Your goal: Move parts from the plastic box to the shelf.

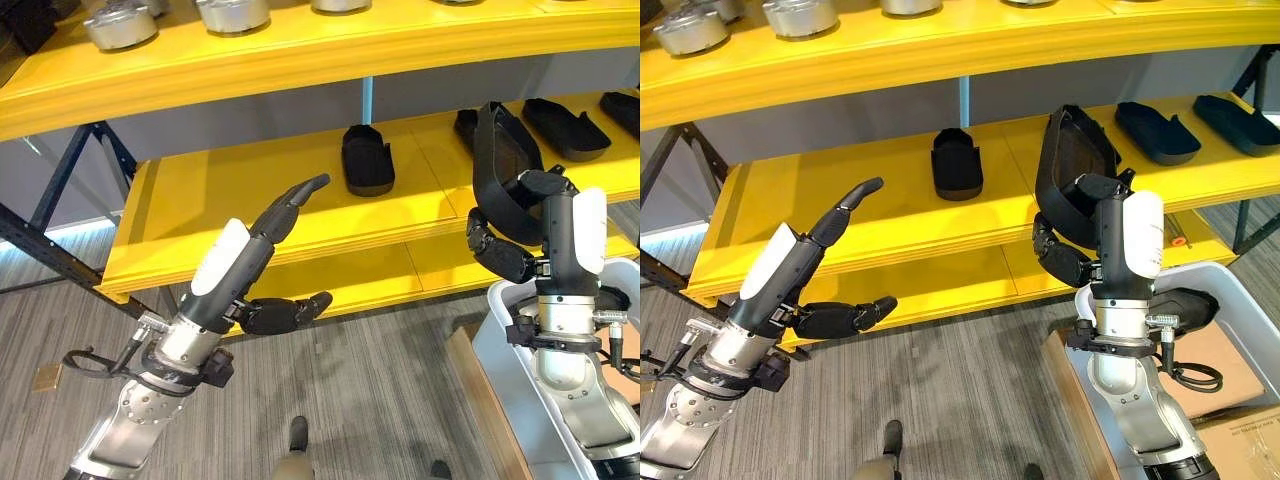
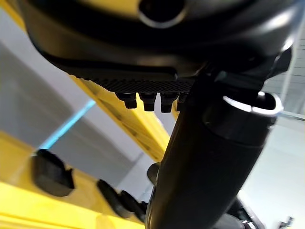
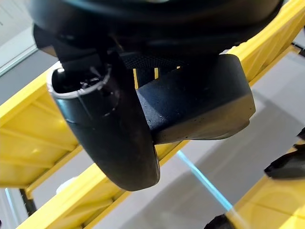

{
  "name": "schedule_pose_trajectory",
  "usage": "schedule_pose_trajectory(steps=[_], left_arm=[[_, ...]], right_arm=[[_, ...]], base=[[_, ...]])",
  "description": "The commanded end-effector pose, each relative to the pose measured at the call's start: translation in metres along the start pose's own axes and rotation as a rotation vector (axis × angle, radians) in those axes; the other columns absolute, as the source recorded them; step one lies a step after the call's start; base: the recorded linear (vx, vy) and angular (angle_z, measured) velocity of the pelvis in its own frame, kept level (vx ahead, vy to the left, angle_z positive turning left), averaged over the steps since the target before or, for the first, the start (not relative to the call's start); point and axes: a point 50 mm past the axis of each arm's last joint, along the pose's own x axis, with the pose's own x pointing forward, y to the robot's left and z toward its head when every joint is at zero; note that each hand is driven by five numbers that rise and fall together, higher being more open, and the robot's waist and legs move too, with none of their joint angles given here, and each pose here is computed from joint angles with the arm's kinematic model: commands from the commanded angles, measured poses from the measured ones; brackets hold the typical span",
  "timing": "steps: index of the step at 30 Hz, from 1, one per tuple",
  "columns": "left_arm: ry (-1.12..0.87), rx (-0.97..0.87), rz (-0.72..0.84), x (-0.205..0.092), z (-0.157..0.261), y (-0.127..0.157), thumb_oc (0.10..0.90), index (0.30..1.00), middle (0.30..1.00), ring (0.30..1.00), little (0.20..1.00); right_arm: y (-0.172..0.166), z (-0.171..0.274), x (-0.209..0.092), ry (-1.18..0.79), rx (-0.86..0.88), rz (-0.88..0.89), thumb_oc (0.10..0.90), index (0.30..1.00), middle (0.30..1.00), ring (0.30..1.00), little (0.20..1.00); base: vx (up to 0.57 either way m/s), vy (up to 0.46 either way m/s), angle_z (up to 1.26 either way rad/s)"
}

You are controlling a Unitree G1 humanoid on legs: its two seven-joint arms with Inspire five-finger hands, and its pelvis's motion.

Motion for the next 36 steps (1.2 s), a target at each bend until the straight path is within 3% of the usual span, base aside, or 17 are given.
schedule_pose_trajectory(steps=[1,10,27,36], left_arm=[[-0.232,0.012,0.100,0.017,0.031,0.030,0.900,1.000,1.000,1.000,1.000],[-0.173,-0.010,0.096,0.008,0.028,0.032,0.900,1.000,1.000,1.000,1.000],[-0.299,-0.116,0.075,0.040,0.035,0.009,0.900,1.000,1.000,1.000,1.000],[-0.224,-0.083,0.200,0.029,0.026,0.012,0.900,1.000,1.000,1.000,1.000]], right_arm=[[-0.028,0.053,0.035,-0.345,0.017,-0.225,0.400,0.300,0.300,0.300,0.300],[-0.018,0.064,0.030,-0.402,0.096,-0.151,0.400,0.300,0.300,0.300,0.300],[-0.010,0.085,0.041,-0.615,0.017,-0.128,0.400,0.300,0.300,0.300,0.300],[-0.014,0.102,0.055,-0.751,0.032,-0.037,0.400,0.300,0.300,0.300,0.300]], base=[[0.14,0.394,0.29],[0.11,0.174,-0.50],[0.06,-0.035,0.19],[0.11,0.436,-0.12]])
